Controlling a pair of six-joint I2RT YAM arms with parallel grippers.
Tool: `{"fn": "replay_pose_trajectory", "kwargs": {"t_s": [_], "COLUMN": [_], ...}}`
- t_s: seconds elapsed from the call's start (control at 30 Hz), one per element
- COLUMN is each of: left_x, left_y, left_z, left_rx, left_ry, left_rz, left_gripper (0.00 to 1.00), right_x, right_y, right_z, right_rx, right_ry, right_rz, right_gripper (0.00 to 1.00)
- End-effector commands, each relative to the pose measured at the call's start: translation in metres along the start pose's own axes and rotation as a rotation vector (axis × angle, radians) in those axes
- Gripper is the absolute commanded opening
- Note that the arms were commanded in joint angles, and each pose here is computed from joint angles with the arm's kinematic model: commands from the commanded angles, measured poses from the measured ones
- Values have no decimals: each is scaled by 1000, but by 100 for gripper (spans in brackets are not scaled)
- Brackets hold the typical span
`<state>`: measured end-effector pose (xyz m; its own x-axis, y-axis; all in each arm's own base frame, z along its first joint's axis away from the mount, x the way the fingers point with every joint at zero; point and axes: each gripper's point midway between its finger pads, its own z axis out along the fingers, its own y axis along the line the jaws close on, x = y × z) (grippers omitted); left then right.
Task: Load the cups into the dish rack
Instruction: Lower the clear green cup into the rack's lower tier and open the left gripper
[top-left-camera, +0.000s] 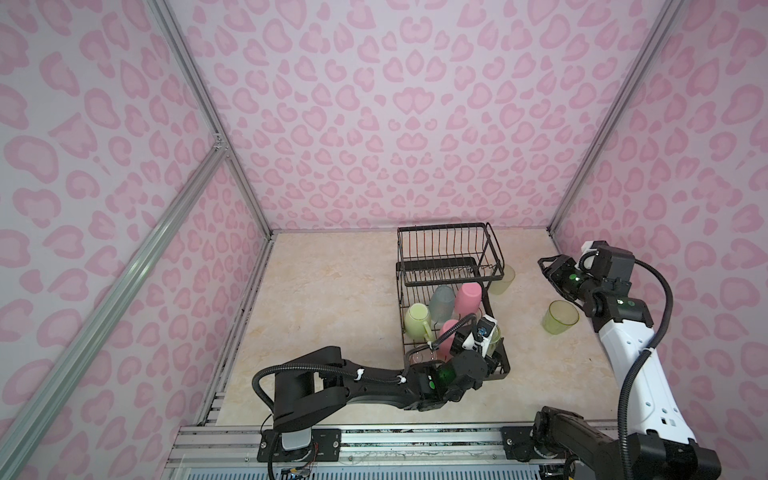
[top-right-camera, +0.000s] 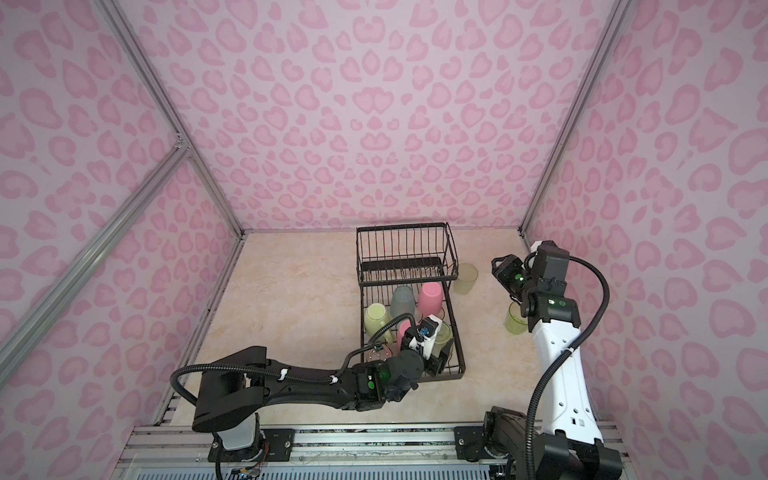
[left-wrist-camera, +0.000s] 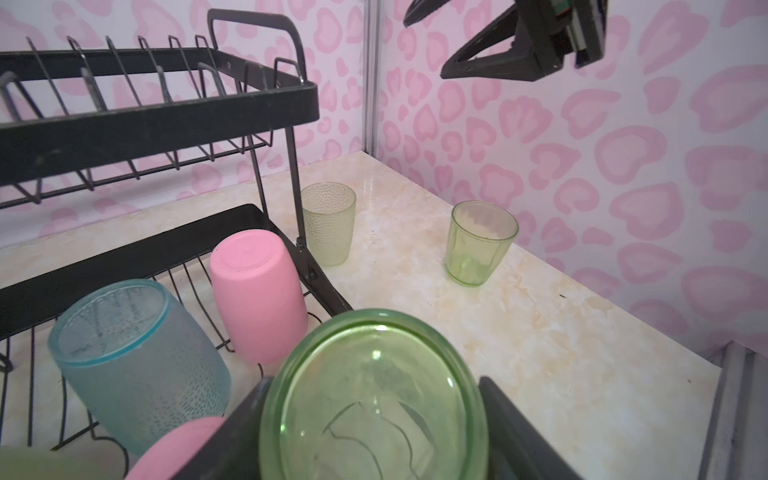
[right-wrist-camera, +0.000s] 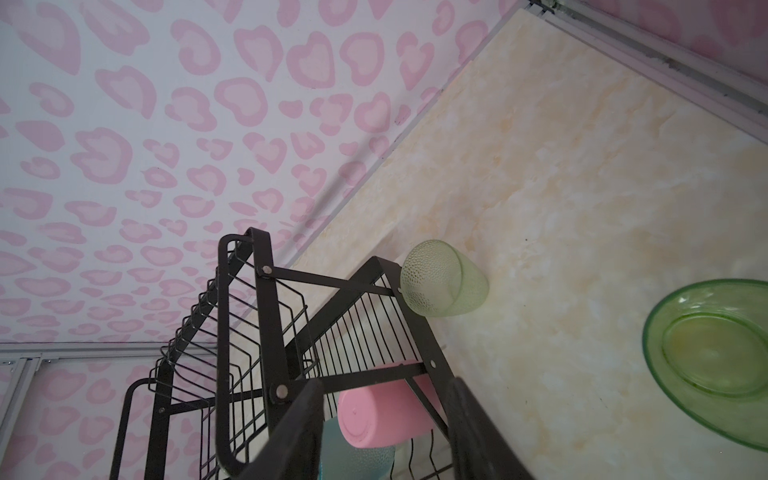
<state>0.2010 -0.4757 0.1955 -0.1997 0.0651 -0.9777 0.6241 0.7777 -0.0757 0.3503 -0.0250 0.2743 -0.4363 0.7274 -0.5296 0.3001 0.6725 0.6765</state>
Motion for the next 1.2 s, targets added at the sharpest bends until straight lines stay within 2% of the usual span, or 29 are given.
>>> {"fn": "replay_pose_trajectory", "kwargs": {"t_s": [0.0, 0.5, 1.17], "left_x": [-3, 16, 52], "left_y": [5, -13, -19], "left_z": [5, 20, 35], "left_rx": [-57, -82, -97], "left_ry": [-22, 12, 60], "left_rz": [-40, -5, 62], "left_gripper": [62, 62, 63], "right_x": [-2, -1, 3], "right_y": [2, -1, -6], "right_z": [1, 4, 1], "right_rx": [-24, -47, -55], "right_ry": [-16, -41, -66], "right_rz": [-13, 26, 37], "right_gripper": [48, 48, 48]}}
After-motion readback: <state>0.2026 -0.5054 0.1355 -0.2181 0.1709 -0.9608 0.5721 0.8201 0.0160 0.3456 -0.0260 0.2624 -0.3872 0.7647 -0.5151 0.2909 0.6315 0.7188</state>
